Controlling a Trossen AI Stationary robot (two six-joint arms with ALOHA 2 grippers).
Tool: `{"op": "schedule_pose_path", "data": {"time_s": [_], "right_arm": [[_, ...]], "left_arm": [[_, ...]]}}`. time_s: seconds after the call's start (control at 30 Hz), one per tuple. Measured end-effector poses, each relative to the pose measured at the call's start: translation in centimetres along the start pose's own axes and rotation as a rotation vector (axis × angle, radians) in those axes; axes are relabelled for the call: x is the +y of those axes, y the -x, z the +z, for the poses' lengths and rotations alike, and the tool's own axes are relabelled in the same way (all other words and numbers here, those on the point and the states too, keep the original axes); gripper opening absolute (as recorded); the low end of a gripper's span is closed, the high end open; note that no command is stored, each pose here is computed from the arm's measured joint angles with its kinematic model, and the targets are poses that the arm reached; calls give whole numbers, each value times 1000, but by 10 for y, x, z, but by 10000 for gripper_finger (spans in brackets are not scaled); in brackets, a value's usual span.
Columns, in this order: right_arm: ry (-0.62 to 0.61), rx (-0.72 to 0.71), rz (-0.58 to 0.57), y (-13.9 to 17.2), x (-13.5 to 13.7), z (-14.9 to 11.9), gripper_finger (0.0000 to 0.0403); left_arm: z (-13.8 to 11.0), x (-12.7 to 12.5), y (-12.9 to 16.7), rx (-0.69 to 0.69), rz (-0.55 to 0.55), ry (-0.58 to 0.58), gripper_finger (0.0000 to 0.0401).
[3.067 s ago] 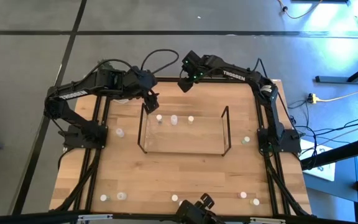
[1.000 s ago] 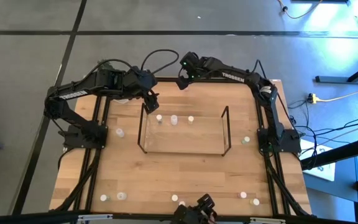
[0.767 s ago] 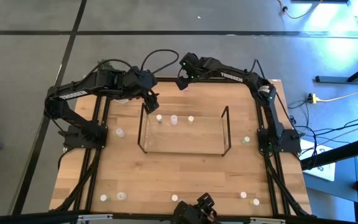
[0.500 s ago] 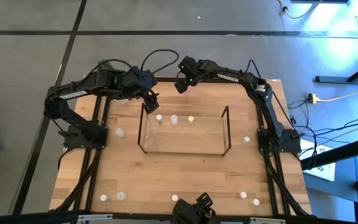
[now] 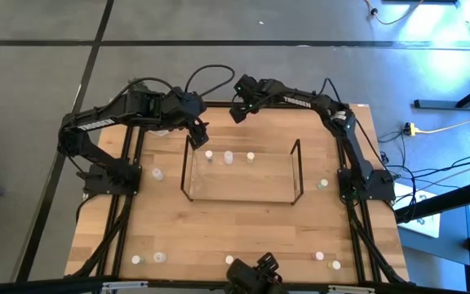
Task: Pick and place medicine bottles onto shelf by color
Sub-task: Put the top pink pill bottle on the shelf
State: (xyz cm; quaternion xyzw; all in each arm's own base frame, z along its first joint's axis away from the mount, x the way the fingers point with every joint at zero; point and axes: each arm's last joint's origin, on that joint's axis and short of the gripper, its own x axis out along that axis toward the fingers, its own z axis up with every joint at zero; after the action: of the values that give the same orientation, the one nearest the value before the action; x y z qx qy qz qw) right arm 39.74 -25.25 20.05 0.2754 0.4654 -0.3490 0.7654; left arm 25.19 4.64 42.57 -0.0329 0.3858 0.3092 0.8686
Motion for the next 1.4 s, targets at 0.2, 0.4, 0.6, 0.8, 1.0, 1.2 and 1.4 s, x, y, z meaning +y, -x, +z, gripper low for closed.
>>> {"op": "schedule_pose_path", "data": {"time_s": [0.2,0.4,0.6,0.8,1.0,1.2,1.4], "right_arm": [[0,25,19,-12,1,-2,331],[1,14,17,-13,1,-1,331],[-6,9,5,-14,-3,0,331],[-8,-6,-17,-14,-5,1,331],[-8,-44,-28,-14,-4,4,331],[-7,-46,-38,-14,-4,4,331],[-5,-25,-39,-15,-4,2,331]], "left_arm": [[0,0,0,0,-1,0,255],[0,0,0,0,-1,0,255],[0,0,0,0,0,0,255],[0,0,0,0,0,0,255],[0,0,0,0,0,0,255],[0,0,0,0,0,0,255],[0,0,0,0,0,0,255]]}}
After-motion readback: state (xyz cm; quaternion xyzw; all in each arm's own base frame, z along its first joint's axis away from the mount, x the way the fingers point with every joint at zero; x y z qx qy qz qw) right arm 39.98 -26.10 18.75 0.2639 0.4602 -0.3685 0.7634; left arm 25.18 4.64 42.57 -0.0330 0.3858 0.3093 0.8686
